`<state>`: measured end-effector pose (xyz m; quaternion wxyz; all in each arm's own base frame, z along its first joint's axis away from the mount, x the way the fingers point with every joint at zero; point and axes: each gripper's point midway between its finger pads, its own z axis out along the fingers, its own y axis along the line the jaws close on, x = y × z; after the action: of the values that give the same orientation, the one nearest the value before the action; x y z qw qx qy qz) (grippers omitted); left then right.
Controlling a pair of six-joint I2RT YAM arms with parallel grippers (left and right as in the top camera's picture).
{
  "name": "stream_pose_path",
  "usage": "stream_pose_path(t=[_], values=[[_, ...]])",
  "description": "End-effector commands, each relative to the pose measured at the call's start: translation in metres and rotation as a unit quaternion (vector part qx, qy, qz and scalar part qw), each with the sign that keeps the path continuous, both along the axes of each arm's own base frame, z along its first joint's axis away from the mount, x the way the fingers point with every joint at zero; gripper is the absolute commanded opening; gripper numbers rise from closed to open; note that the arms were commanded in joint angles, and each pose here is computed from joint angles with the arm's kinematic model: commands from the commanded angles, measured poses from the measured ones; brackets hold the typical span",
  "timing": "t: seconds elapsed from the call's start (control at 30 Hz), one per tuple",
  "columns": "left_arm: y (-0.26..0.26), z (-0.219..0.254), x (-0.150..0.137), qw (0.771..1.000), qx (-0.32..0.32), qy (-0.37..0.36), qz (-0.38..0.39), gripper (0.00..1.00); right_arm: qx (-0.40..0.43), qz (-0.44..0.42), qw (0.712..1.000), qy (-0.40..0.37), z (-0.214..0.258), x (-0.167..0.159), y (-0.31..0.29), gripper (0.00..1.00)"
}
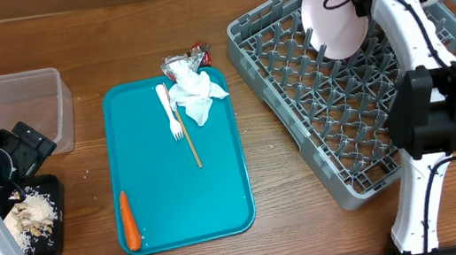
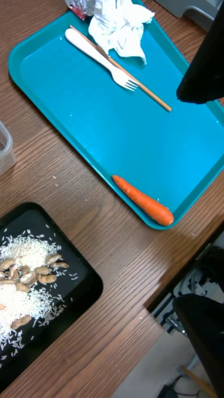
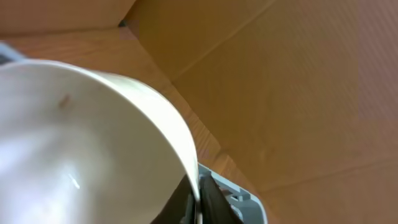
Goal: Sort waste into correct bins and load items into the dishwasher rack
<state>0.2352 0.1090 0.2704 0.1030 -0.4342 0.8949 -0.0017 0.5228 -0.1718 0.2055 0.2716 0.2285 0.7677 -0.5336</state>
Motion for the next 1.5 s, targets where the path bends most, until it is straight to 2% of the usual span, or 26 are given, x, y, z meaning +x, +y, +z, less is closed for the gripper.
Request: stream_pose_path(t=[0.0, 0.03, 0.1, 0.17, 0.2, 0.33, 0.4, 0.5, 0.53, 0.57, 0.63, 0.77, 0.9, 1.07, 1.47], values=[[0.001, -0.002, 0.0, 1.0, -0.003, 0.005, 0.007, 1.0, 0.005, 0.013, 1.0, 0.02, 0.001, -0.001, 0.001, 0.13], [0.001, -0.002, 0.0, 1.0, -0.003, 0.005, 0.007, 1.0, 0.01, 0.021, 0.999, 0.027, -0.001, 0.001, 0.003, 0.19], [0.001, -0.002, 0.0, 1.0, -0.003, 0.005, 0.007, 1.0, 0.018, 0.032, 0.999, 0.031, -0.004, 0.004, 0.007, 0.37], [0.001, -0.002, 0.0, 1.0, -0.003, 0.005, 0.007, 1.0, 0.038, 0.05, 0.997, 0.034, -0.01, 0.008, 0.015, 0.48], [0.001, -0.002, 0.0, 1.0, -0.003, 0.005, 0.007, 1.0, 0.054, 0.064, 0.996, 0.039, -0.015, 0.011, 0.021, 0.51], [0.001, -0.002, 0.0, 1.0, -0.003, 0.005, 0.007, 1.0, 0.116, 0.115, 0.985, 0.05, -0.026, 0.021, 0.044, 0.52], [0.001, -0.002, 0.0, 1.0, -0.003, 0.005, 0.007, 1.0, 0.151, 0.129, 0.98, 0.026, -0.021, 0.025, 0.055, 0.59], [0.001, -0.002, 0.0, 1.0, -0.003, 0.005, 0.007, 1.0, 0.188, 0.138, 0.972, -0.011, -0.005, 0.028, 0.063, 0.61], [0.001, -0.002, 0.0, 1.0, -0.003, 0.005, 0.007, 1.0, 0.201, 0.141, 0.969, -0.028, 0.006, 0.029, 0.063, 0.63], [0.001, -0.002, 0.0, 1.0, -0.003, 0.005, 0.007, 1.0, 0.22, 0.141, 0.963, -0.064, 0.028, 0.029, 0.058, 0.76], [0.001, -0.002, 0.0, 1.0, -0.003, 0.005, 0.007, 1.0, 0.247, 0.161, 0.952, -0.078, 0.042, 0.032, 0.051, 0.82], [0.001, -0.002, 0.0, 1.0, -0.003, 0.005, 0.007, 1.0, 0.297, 0.188, 0.935, -0.049, 0.027, 0.03, 0.042, 0.86], [0.001, -0.002, 0.0, 1.0, -0.003, 0.005, 0.007, 1.0, 0.373, 0.208, 0.903, -0.049, 0.01, 0.028, 0.037, 0.86], [0.001, -0.002, 0.0, 1.0, -0.003, 0.005, 0.007, 1.0, 0.422, 0.231, 0.875, -0.049, 0.0, 0.028, 0.03, 0.78], [0.001, -0.002, 0.0, 1.0, -0.003, 0.005, 0.007, 1.0, 0.415, 0.245, 0.876, 0.027, -0.052, 0.034, 0.024, 0.77]])
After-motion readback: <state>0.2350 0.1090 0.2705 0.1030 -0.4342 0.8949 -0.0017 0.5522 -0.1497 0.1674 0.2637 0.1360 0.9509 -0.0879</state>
